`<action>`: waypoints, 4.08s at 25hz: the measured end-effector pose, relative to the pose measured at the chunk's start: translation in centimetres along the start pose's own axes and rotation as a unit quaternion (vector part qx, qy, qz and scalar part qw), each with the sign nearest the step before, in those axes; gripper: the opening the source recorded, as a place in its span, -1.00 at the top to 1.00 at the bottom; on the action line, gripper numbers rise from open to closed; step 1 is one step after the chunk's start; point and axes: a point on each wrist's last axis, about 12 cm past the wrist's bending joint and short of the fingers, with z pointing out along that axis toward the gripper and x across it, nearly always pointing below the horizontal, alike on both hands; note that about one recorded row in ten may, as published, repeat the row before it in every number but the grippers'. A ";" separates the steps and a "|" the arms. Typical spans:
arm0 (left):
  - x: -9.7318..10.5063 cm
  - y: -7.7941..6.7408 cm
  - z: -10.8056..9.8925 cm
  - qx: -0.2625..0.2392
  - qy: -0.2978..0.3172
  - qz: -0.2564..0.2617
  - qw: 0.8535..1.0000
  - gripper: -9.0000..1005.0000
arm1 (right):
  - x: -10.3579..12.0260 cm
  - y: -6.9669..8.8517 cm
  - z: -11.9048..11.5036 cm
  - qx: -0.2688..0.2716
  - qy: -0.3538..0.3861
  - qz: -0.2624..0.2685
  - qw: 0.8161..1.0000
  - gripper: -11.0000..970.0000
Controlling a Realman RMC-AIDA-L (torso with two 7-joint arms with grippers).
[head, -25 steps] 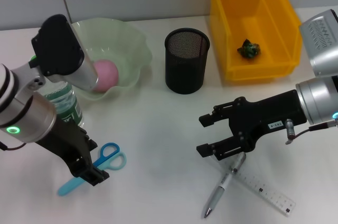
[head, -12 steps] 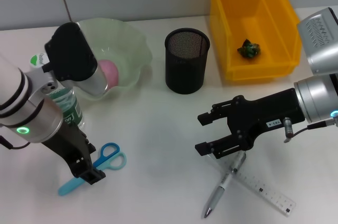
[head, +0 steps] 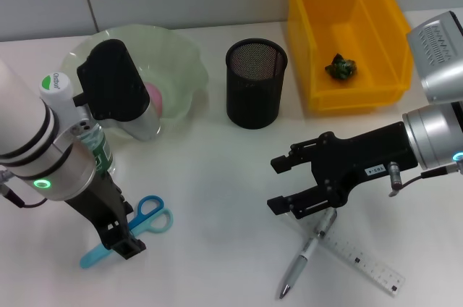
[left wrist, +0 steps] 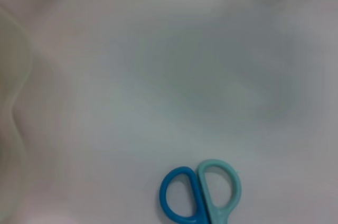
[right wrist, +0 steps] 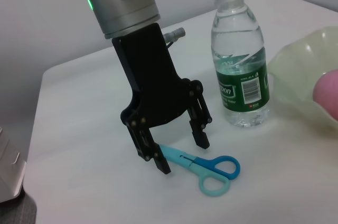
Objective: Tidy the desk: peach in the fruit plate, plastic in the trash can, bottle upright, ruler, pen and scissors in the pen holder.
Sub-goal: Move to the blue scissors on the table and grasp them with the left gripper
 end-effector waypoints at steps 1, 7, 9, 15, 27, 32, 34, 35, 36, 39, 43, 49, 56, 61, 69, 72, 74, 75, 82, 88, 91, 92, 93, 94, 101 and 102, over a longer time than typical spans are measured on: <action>0.0 0.0 0.1 0.000 0.001 0.000 1.000 -0.30 | 0.0 0.0 0.0 -0.001 0.000 0.000 1.000 -0.58; -0.2 -0.2 0.4 -0.006 0.009 0.007 1.000 -0.30 | 0.1 0.1 0.0 -0.001 0.000 0.002 1.000 -0.58; -0.2 -0.2 0.5 -0.007 0.010 0.008 1.000 -0.29 | 0.2 0.1 0.0 -0.002 0.000 0.004 1.000 -0.58; -0.3 -0.2 0.6 -0.009 0.011 0.012 1.000 -0.27 | 0.3 0.1 0.0 -0.002 0.001 0.010 1.000 -0.58; -0.3 0.0 0.7 -0.015 0.009 0.011 1.000 0.04 | 0.1 0.1 0.0 -0.002 0.002 0.011 1.000 -0.58; -0.3 0.0 0.9 -0.013 0.012 0.006 1.000 0.04 | 0.0 0.1 0.0 -0.002 0.002 0.010 1.000 -0.58; -0.2 0.0 1.0 -0.012 0.014 0.002 1.000 0.04 | 0.0 0.1 0.0 -0.003 0.002 0.009 1.000 -0.58; -0.2 0.0 1.0 -0.012 0.014 0.000 1.000 0.04 | 0.0 0.1 0.0 -0.003 0.002 0.009 1.000 -0.58; -0.2 0.1 1.1 -0.011 0.015 -0.002 1.000 0.05 | 0.0 0.1 0.1 -0.003 0.002 0.009 1.000 -0.58; -0.2 0.1 1.1 -0.012 0.017 -0.009 1.000 0.05 | -0.1 0.1 0.1 -0.002 0.002 0.009 1.000 -0.58; -0.3 0.2 1.1 -0.013 0.017 -0.011 1.000 0.06 | -0.1 0.1 0.0 -0.001 0.000 0.010 1.000 -0.58; -0.3 0.3 1.1 -0.016 0.014 -0.014 1.000 0.06 | -0.1 0.0 0.0 -0.002 0.001 0.009 1.000 -0.58; -0.3 0.2 1.5 -0.014 0.019 -0.015 1.000 0.08 | -0.2 0.0 0.0 -0.002 0.002 0.007 1.000 -0.58; -0.3 0.2 1.5 -0.015 0.018 -0.015 1.000 0.08 | -0.2 0.0 0.0 -0.002 0.002 0.007 1.000 -0.58; -0.3 0.2 1.8 -0.015 0.022 -0.015 1.000 0.09 | -0.2 0.1 0.1 -0.003 0.002 0.007 1.000 -0.58; -0.3 0.2 1.8 -0.016 0.023 -0.013 1.000 0.10 | -0.2 0.1 0.1 -0.003 0.002 0.007 1.000 -0.58; -0.3 0.2 1.8 -0.016 0.023 -0.013 1.000 0.12 | -0.2 0.1 0.1 -0.003 0.002 0.007 1.000 -0.58; -0.3 0.2 1.8 -0.017 0.023 -0.013 1.000 0.13 | -0.2 0.1 0.1 -0.003 0.002 0.008 1.000 -0.58; -0.3 0.2 2.0 -0.024 0.029 -0.009 0.999 0.21 | -0.2 0.1 0.1 -0.004 0.001 0.011 1.000 -0.58; -0.5 0.2 2.0 -0.030 0.033 -0.007 0.999 0.23 | -0.2 0.1 0.2 -0.004 0.002 0.012 1.000 -0.58; -0.5 0.2 2.0 -0.031 0.033 -0.007 0.999 0.23 | -0.2 0.1 0.2 -0.004 0.002 0.012 1.000 -0.58; -0.5 0.2 1.9 -0.031 0.032 -0.009 0.999 0.24 | -0.2 0.1 0.2 -0.004 0.002 0.012 1.000 -0.58; -0.5 0.2 1.9 -0.031 0.032 -0.009 0.999 0.24 | -0.2 0.1 0.2 -0.004 0.002 0.012 1.000 -0.58; -0.6 0.2 1.9 -0.031 0.032 -0.009 0.999 0.24 | -0.2 0.1 0.2 -0.004 0.002 0.012 1.000 -0.58; -0.7 0.1 2.0 -0.031 0.033 -0.005 0.999 0.29 | -0.2 0.1 0.2 -0.004 0.002 0.012 1.000 -0.58; -0.7 0.1 2.0 -0.031 0.033 -0.005 0.999 0.31 | -0.2 0.1 0.2 -0.004 0.002 0.012 1.000 -0.58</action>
